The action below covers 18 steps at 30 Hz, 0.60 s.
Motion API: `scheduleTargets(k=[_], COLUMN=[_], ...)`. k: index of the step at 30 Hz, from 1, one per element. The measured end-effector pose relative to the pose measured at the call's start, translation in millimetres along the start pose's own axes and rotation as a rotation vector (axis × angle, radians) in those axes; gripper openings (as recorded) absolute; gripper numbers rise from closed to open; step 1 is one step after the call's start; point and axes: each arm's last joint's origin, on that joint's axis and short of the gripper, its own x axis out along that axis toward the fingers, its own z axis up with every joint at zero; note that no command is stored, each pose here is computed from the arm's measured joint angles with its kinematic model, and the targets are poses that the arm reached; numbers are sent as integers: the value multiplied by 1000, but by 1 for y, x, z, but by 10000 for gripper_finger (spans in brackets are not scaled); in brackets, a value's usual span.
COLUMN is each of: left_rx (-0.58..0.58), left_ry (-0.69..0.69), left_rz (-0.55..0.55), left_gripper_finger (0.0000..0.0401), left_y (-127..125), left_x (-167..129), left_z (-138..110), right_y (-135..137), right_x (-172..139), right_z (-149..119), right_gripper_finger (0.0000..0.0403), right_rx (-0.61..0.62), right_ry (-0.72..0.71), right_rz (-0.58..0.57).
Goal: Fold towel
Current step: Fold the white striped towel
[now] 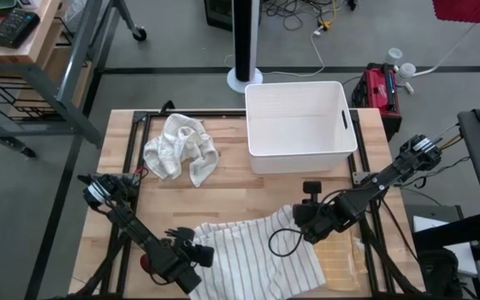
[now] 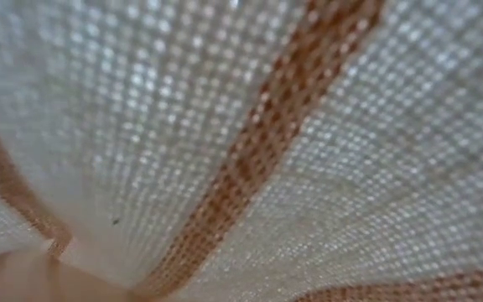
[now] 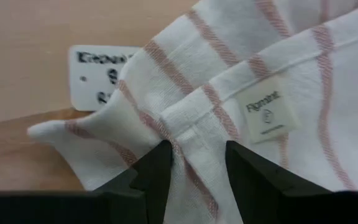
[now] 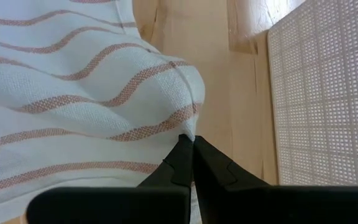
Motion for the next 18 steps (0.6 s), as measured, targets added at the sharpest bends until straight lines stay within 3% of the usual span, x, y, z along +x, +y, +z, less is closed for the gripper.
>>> scheduleTargets(k=[6, 12, 18], left_rx=[17, 67, 75], left_ry=[0, 3, -16], left_rz=[4, 167, 107], left_gripper_finger=[144, 146, 138], left_y=[-1, 11, 3], left_x=[-2, -3, -11], left_z=[0, 6, 5], right_y=[0, 0, 1], right_x=[0, 0, 0], right_z=[0, 1, 1], right_gripper_finger=[0, 0, 0], right_rx=[2, 5, 6], right_ry=[-4, -8, -10], right_rz=[2, 4, 5])
